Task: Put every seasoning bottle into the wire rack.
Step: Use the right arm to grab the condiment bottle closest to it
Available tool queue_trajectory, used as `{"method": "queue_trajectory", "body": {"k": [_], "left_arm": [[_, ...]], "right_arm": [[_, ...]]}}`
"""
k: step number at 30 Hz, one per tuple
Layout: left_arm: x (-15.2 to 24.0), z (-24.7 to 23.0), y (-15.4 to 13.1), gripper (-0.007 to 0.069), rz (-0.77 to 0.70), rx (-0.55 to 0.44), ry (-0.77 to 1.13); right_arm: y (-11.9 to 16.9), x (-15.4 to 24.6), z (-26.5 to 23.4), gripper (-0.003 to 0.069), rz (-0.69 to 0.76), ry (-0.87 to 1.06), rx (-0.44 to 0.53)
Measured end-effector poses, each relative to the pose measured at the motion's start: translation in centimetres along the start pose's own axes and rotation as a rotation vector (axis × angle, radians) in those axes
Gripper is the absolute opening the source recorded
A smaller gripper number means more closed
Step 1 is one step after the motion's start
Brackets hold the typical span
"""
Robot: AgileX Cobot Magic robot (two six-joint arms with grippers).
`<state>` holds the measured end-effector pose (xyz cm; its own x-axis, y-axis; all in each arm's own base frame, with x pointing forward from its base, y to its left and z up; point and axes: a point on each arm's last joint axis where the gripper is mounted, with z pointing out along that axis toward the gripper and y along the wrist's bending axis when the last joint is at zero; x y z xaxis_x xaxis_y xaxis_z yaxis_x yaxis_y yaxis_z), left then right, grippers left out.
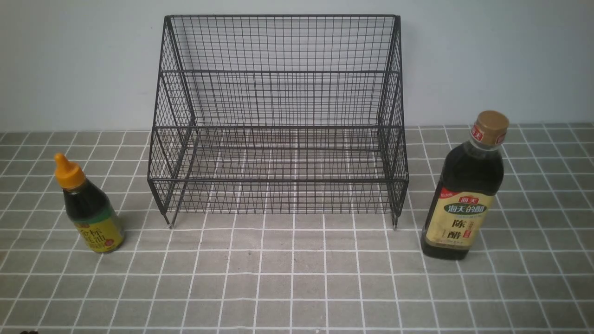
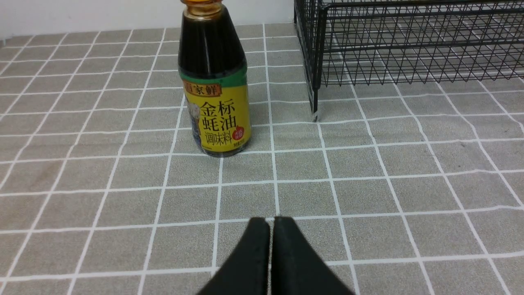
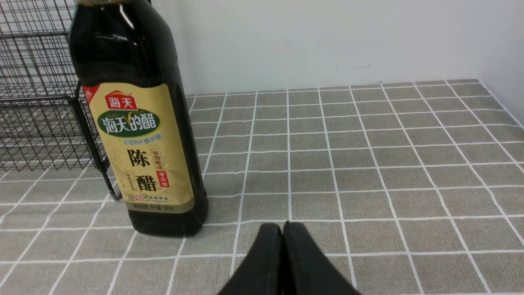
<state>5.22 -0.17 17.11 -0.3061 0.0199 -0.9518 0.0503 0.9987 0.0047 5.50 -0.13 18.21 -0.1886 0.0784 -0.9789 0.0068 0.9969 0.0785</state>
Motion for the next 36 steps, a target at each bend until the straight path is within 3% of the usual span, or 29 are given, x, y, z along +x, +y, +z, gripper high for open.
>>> {"method": "queue_trajectory", "body": {"k": [5,11,23,28,36], "left_arm": [[0.0,0.0,0.0,-0.0007,0.0,0.0,0.0],[0.0,0.0,0.0,-0.0007,0.0,0.0,0.0],[0.0,0.0,0.0,-0.0007,0.0,0.0,0.0],[0.0,0.0,0.0,-0.0007,0.0,0.0,0.0],[0.0,0.0,0.0,-0.0007,0.0,0.0,0.0]], "right_arm": [[0.2,-0.5,0.0,-0.0015,0.03,-0.071,-0.024],[0.7,-2.8,-0.5,-0.0015,0.229,-0.31,-0.121],[1.0,-3.8,-0.9,-0.0015,0.189,-0.429,-0.155],[1.4,-5.6,-2.1,-0.0015,0.263,-0.656,-0.264],[1.9,-8.7,-1.3,-0.0001,0.212,-0.507,-0.237]]}}
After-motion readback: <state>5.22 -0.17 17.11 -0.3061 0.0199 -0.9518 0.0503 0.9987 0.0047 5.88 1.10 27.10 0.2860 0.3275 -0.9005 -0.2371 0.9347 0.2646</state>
